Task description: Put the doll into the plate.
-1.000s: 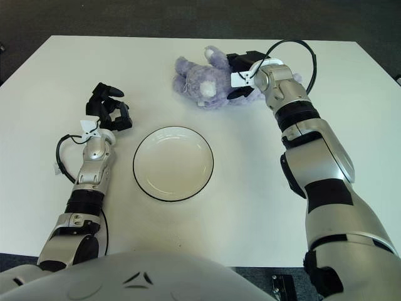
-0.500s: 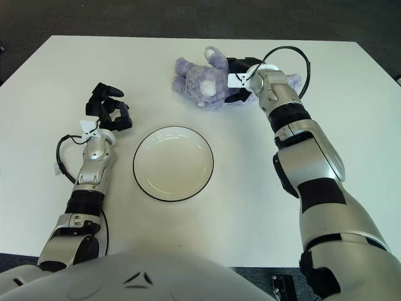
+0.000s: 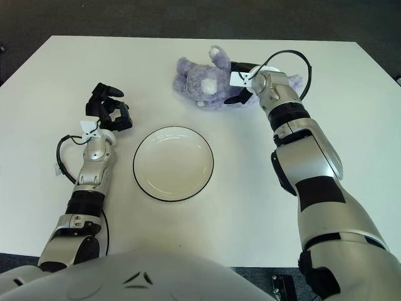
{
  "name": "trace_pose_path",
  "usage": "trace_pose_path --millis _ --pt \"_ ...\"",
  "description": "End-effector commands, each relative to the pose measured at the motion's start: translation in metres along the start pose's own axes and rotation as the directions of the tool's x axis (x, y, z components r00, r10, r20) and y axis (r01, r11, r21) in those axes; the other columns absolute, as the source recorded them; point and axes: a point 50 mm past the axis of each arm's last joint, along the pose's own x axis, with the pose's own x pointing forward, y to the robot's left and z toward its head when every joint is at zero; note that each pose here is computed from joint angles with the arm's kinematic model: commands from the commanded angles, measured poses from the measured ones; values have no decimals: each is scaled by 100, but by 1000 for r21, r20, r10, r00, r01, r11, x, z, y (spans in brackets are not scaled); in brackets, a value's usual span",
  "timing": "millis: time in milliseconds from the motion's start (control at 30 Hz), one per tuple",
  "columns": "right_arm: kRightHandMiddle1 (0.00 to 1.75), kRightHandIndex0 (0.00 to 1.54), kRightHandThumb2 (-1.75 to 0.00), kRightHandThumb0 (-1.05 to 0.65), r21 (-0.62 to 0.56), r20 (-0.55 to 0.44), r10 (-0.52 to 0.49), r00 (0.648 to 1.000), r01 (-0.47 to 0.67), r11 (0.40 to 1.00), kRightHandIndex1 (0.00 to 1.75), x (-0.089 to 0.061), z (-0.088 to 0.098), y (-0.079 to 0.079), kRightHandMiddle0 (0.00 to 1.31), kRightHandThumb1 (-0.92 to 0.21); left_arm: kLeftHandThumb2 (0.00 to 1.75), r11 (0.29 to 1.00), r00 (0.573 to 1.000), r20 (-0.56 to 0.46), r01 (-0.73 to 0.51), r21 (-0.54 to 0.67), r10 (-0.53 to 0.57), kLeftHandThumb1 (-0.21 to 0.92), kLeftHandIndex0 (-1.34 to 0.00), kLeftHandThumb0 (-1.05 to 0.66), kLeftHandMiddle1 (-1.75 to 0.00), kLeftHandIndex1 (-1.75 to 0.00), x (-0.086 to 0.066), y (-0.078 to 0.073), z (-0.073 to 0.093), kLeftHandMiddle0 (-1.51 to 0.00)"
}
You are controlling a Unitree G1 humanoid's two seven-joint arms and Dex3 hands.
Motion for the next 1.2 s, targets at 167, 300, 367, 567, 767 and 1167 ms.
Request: trace_pose_path --millis 167,300,367,567,767,1167 --pt "41 4 -72 -74 0 -3 49 999 -49 999 57 1 -2 10 0 -53 143 1000 997 -70 -12 20 13 23 -55 -1 -175 -175 -13 5 -18 -56" --pt "42 4 -73 -73 -7 -7 41 999 -41 999 58 1 -3 10 0 -52 143 1000 997 -70 -13 19 14 22 -55 -1 -175 -175 -13 5 -18 -57" --pt "43 5 -74 -72 -11 -14 32 999 -32 999 60 1 -4 11 0 -50 144 1000 997 -71 -14 22 15 22 -56 -1 -175 -175 -13 5 -18 -57" --pt "46 8 -84 -64 0 -35 23 999 -23 1000 67 2 -7 12 0 -40 145 1000 997 -73 -14 23 15 21 -56 -1 -175 -175 -13 5 -18 -58" --pt "62 10 -101 -49 24 -57 8 998 -7 1000 78 2 -9 13 0 -24 145 1000 997 -73 -13 21 14 21 -56 -1 -175 -175 -13 5 -18 -58" --pt "130 10 -140 4 23 -83 -82 993 84 996 124 2 -10 14 0 4 145 1000 997 -75 -10 16 11 21 -56 -1 -175 -175 -12 5 -18 -58"
